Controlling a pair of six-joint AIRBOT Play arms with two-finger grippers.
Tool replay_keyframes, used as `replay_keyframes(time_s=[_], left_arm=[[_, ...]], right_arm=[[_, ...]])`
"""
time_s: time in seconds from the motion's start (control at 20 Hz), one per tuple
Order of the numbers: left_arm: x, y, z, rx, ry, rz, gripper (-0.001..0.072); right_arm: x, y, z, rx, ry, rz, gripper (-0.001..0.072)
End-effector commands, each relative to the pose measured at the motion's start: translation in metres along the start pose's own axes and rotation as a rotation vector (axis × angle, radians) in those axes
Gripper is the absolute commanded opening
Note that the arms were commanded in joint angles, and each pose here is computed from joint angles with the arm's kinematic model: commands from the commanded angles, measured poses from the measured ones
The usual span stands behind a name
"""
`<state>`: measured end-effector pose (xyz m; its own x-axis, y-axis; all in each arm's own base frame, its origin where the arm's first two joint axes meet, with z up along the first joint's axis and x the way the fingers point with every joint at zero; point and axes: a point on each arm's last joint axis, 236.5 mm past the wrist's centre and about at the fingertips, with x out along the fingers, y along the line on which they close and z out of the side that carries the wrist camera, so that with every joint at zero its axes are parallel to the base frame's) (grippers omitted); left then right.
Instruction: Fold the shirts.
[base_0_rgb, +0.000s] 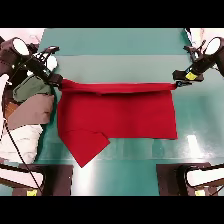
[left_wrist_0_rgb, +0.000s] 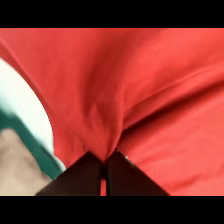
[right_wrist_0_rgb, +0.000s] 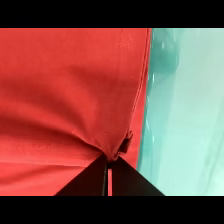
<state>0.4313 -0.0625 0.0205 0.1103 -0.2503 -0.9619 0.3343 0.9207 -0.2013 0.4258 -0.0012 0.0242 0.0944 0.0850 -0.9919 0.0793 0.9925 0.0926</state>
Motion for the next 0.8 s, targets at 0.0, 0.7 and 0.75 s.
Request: replay_keyframes(time_s=[0.0, 0.7, 0.75], left_arm=[[0.016, 0.000, -0.027, -0.080, 0.099, -0.014, 0.0056], [-0.021, -0.029, -0.130, -0.357, -0.080, 0.028, 0.0430], [-0.009, -0.045, -0.154, -0.391, -0.074, -0.017, 0.0430]], right_arm=[[0.004, 0.001, -0.010, -0.003, 0.051, -0.004, 0.0295], [-0.057, 0.048, -0.031, -0.111, -0.014, 0.203, 0.0317], [-0.059, 0.048, -0.029, -0.112, -0.026, 0.204, 0.0317]])
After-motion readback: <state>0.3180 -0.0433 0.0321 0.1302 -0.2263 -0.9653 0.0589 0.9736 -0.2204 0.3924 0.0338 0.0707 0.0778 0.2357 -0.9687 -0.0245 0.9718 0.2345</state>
